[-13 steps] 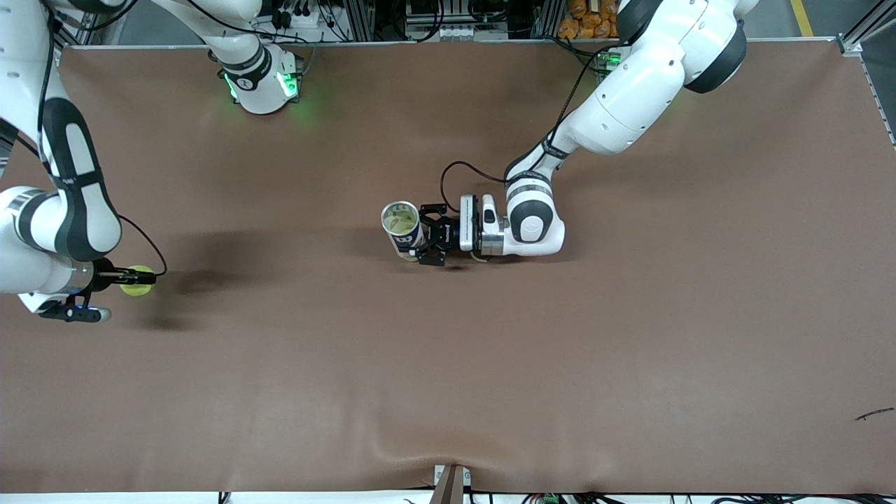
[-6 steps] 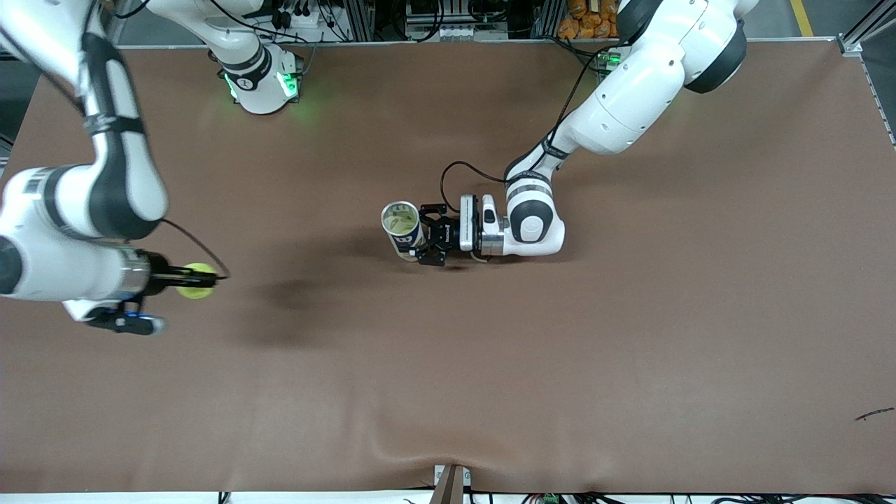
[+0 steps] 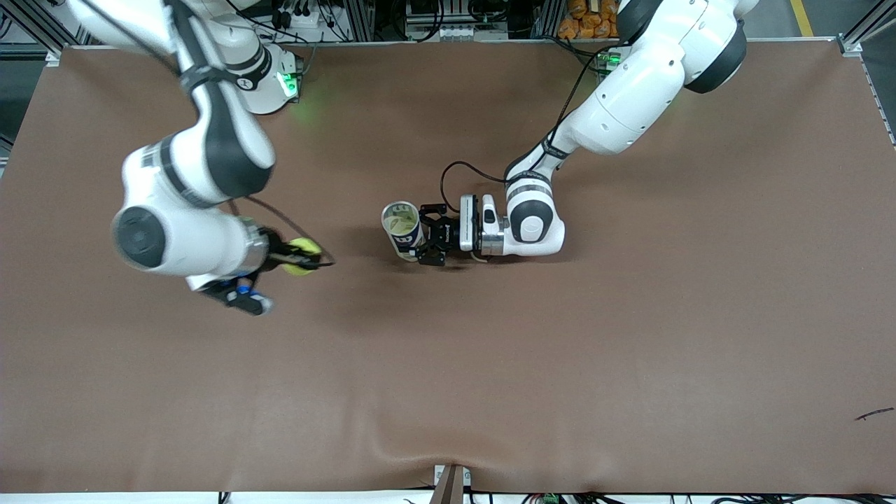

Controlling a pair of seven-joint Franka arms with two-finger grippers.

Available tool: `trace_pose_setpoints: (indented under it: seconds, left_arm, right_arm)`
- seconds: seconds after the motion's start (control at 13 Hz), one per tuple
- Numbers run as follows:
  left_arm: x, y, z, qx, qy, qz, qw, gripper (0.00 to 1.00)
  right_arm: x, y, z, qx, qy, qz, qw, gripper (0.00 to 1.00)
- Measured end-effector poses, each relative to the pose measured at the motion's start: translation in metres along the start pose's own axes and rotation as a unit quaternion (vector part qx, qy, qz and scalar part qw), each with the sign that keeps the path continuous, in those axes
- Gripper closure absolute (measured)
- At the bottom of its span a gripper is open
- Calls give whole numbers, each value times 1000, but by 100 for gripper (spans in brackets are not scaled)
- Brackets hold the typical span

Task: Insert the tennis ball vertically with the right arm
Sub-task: 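Carry the second ball over the can and drop it inside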

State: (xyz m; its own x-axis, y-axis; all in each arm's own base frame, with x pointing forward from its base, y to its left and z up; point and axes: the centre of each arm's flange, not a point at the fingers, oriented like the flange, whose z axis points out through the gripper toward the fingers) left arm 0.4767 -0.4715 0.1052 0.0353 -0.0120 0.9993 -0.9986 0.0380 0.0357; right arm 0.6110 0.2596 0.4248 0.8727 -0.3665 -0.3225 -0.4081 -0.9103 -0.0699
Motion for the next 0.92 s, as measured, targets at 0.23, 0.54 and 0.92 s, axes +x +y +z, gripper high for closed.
trace_pose_setpoints:
  seconds: [0.23,0.54,0.92]
  left_arm:
    - [0,0,0,0,0,0,1000,25]
    - [0,0,0,0,0,0,1000,25]
    - [0,0,0,0,0,0,1000,25]
  right_arm:
    - [-56,-53,11,-3,-3,39,999,33]
    - [-86,-81,37,-9,-20,67,997,33]
    - [-95,-101,73,-20,-22,98,995,33]
